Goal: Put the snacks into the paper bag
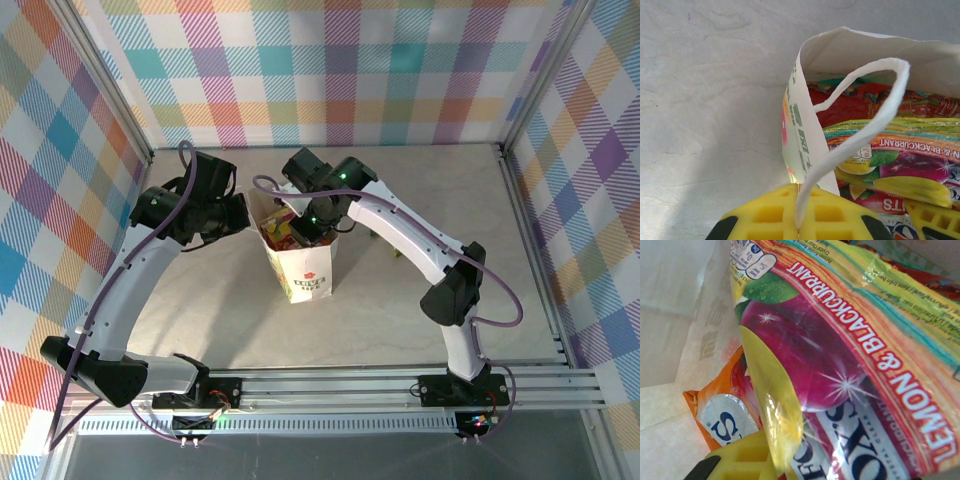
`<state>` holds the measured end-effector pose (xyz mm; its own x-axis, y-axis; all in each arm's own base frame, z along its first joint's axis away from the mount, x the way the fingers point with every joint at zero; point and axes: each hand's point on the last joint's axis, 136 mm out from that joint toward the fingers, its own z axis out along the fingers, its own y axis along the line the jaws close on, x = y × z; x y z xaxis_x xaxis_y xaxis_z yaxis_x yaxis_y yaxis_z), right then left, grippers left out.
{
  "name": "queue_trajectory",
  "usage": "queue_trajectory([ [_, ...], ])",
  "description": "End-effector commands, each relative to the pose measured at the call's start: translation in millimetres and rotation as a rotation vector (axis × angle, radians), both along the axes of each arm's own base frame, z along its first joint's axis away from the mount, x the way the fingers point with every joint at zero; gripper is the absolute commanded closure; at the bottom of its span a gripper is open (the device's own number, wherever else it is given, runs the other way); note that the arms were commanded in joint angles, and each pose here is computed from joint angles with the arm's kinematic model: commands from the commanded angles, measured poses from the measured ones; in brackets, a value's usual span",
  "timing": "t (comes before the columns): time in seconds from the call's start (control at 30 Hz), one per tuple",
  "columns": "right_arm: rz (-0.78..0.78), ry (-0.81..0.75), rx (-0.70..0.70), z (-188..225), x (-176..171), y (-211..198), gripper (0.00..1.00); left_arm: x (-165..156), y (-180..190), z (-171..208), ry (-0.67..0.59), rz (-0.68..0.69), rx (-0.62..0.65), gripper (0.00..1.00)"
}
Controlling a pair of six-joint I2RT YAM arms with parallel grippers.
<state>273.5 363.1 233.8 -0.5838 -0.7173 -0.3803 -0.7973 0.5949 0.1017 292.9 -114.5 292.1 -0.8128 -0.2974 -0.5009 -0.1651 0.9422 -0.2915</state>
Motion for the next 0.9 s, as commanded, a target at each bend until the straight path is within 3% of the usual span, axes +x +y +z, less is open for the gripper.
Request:
queue_trajectory([
  [0.0, 0.039, 0.140, -0.024, -13, -28, -1, 1.00, 2, 1, 11, -0.038, -0.011, -0.013, 0.97],
  [0.77, 0.080, 0.306, -0.109, -51, -33, -2, 0.98, 9, 3, 15, -0.058, 0.002, -0.015, 0.97],
  [0.87, 0.079, 0.318, -0.121, -53, -35, -4, 0.92, 10, 2, 15, -0.058, 0.000, -0.017, 0.97],
])
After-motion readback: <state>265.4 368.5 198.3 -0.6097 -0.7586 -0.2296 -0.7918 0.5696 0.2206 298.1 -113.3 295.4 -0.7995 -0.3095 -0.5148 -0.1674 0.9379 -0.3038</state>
